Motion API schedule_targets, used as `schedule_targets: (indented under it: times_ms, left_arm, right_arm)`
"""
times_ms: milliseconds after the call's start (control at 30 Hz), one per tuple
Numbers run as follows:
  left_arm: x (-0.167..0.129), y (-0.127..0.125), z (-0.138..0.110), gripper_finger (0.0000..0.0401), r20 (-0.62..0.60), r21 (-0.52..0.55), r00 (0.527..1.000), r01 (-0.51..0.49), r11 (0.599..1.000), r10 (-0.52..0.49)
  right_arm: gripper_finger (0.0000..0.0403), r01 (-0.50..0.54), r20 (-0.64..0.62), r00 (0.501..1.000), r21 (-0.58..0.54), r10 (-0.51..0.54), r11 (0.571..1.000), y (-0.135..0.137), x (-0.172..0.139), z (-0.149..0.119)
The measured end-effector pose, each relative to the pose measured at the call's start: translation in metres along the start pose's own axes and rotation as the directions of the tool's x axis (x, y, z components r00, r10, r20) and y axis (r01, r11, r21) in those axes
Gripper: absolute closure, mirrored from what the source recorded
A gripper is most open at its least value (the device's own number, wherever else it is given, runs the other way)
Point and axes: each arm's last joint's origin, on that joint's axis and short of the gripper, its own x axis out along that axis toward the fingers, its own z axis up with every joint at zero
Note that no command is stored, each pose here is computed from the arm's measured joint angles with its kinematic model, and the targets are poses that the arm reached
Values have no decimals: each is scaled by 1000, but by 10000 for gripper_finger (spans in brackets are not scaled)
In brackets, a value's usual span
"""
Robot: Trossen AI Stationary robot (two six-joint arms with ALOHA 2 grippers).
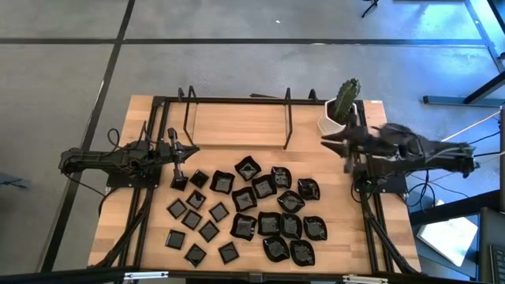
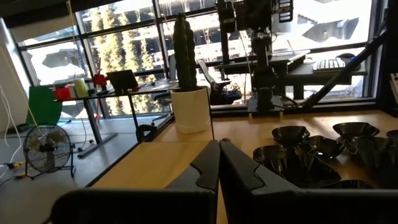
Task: Pick & Place Mini shaped plates
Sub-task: Put the leaf-shaped plate on the shelf
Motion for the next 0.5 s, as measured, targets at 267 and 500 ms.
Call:
schedule_targets:
  times_ms: [267,500]
  left_arm:
    - [0,0,0,397,0,-2,1000,0,1000,0]
    - [0,0,0,397,0,0,1000,0,1000,0]
  right_arm:
    - [315,68,-503,861,-37,-77,997,7,29,14]
    - [315,78,-646,751,-117,-135,990,13,61,-6]
